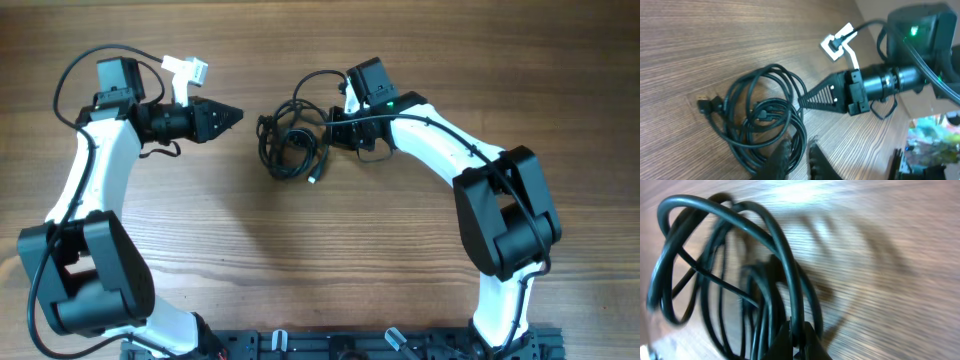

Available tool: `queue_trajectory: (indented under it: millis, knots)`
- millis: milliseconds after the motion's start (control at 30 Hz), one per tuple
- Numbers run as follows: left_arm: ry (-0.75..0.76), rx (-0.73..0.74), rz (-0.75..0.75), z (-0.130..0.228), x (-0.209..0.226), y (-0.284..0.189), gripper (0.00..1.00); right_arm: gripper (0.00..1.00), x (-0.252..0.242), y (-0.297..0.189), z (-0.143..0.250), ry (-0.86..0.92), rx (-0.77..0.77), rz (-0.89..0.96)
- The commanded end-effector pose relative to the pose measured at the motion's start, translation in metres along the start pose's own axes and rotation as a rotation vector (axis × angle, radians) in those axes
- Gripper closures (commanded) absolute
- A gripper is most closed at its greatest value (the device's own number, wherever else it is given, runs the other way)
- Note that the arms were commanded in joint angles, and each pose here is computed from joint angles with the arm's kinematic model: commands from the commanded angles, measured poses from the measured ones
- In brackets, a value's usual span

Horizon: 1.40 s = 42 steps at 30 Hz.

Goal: Untangle cables

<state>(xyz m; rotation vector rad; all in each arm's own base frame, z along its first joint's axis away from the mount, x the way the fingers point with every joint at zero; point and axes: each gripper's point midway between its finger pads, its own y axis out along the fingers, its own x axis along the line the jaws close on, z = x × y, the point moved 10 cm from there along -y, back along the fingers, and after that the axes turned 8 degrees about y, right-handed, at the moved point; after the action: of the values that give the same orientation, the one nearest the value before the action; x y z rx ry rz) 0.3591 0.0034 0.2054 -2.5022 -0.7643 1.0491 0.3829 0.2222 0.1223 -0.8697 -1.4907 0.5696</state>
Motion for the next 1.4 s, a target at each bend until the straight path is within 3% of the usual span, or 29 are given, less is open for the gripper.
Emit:
queue_trajectory:
  millis: [0,167,267,600,667,733,800,1000,1233,1367]
  knots:
    - [0.04,0.018,0.015,-0.003,-0.012,0.009,0.71,0.96,0.009,0.004,0.01,-0.186,0.121,-0.183]
    - [0.087,0.124,-0.112,-0.001,-0.015,0.029,0.67,0.96,0.016,0.0,0.018,-0.35,0.19,-0.332]
    - [0.105,0.147,-0.141,-0.002,-0.019,0.038,0.6,0.96,0.015,0.0,0.02,-0.373,0.205,-0.337]
    - [0.017,0.189,-0.34,0.001,0.001,0.043,0.55,0.96,0.01,-0.001,0.03,-0.419,0.256,-0.323]
    - [-0.005,0.192,-0.34,0.003,0.006,0.047,0.45,0.96,0.01,0.0,0.03,-0.423,0.256,-0.324]
    - [-0.046,0.187,-0.343,0.005,0.012,0.051,0.43,0.96,0.01,0.0,0.03,-0.425,0.255,-0.324]
    - [-0.069,0.189,-0.344,0.007,0.016,0.054,0.44,0.96,0.01,0.0,0.03,-0.425,0.256,-0.324]
    - [-0.078,0.199,-0.342,0.01,0.02,0.057,0.63,0.96,0.011,0.0,0.03,-0.425,0.255,-0.324]
    - [-0.08,0.207,-0.338,0.011,0.018,0.059,0.61,0.96,0.011,0.0,0.029,-0.424,0.251,-0.326]
    - [-0.07,0.216,-0.328,0.011,0.014,0.063,0.59,0.96,0.015,0.001,0.024,-0.322,0.233,-0.327]
